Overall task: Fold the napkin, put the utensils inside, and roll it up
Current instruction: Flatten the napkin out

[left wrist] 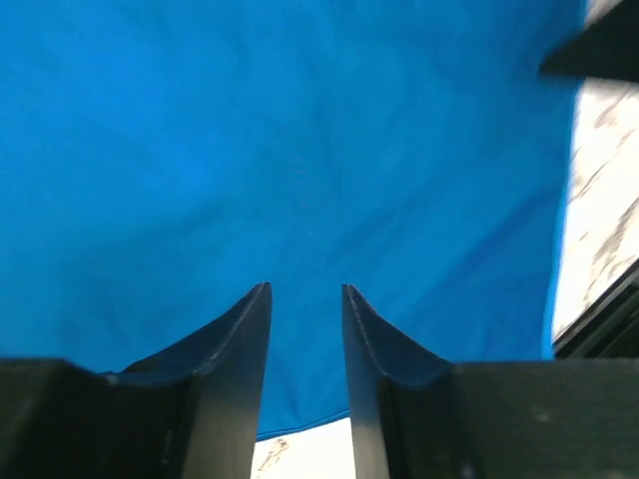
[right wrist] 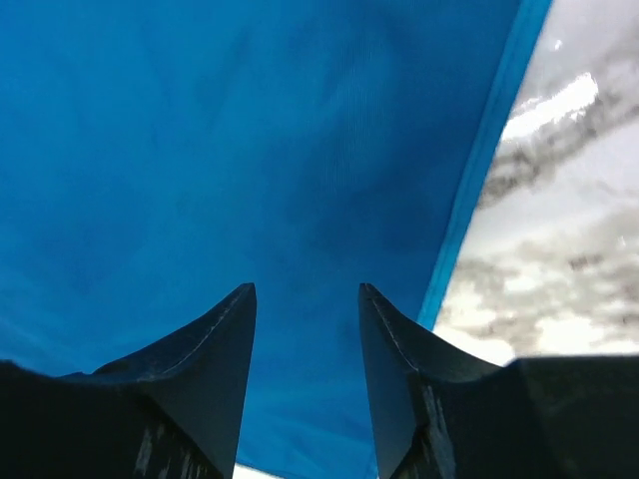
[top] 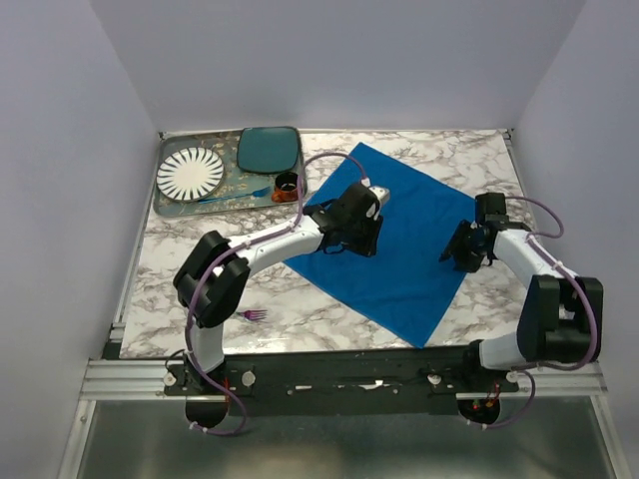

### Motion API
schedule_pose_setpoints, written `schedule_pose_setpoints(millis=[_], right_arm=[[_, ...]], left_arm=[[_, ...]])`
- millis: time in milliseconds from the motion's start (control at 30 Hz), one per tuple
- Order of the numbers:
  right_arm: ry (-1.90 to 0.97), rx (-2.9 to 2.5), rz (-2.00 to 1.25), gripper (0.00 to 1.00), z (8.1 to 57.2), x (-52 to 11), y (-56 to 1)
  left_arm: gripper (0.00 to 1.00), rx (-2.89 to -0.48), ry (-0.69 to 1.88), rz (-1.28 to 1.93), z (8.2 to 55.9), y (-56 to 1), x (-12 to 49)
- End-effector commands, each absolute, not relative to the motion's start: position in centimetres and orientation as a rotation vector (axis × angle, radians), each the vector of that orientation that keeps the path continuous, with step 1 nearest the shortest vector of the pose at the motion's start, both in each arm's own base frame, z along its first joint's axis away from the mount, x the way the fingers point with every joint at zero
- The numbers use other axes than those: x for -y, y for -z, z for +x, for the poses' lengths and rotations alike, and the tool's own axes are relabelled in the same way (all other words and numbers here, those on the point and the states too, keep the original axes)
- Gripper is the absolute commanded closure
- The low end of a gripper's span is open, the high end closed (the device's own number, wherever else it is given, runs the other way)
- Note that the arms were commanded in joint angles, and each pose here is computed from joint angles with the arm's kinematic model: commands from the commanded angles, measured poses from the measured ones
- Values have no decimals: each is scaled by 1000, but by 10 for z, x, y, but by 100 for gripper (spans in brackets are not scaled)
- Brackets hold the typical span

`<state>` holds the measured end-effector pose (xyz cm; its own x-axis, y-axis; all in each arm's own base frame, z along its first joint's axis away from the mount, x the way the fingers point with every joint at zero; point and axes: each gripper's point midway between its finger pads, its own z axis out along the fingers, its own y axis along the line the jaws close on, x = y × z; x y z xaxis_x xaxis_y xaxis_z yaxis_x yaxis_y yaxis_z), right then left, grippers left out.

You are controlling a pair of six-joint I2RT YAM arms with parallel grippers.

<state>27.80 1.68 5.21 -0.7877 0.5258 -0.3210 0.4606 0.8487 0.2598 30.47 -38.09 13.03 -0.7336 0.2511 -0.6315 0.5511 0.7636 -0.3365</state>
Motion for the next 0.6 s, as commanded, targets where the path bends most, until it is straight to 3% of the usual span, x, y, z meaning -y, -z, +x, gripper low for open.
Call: schedule_pose_setpoints(millis=[0,300,567], right_arm=[[-189,-2581,795,46,310,-4,-37],[-89,-2635,934,46,301,17,0],[10,-2640,944,46,289,37,-3]], left_arm=[[60,-2374,719,584,298,-112,397],[62,-2457,735,545,267,-57,405],[64,-2469,756,584,237,-40,416]])
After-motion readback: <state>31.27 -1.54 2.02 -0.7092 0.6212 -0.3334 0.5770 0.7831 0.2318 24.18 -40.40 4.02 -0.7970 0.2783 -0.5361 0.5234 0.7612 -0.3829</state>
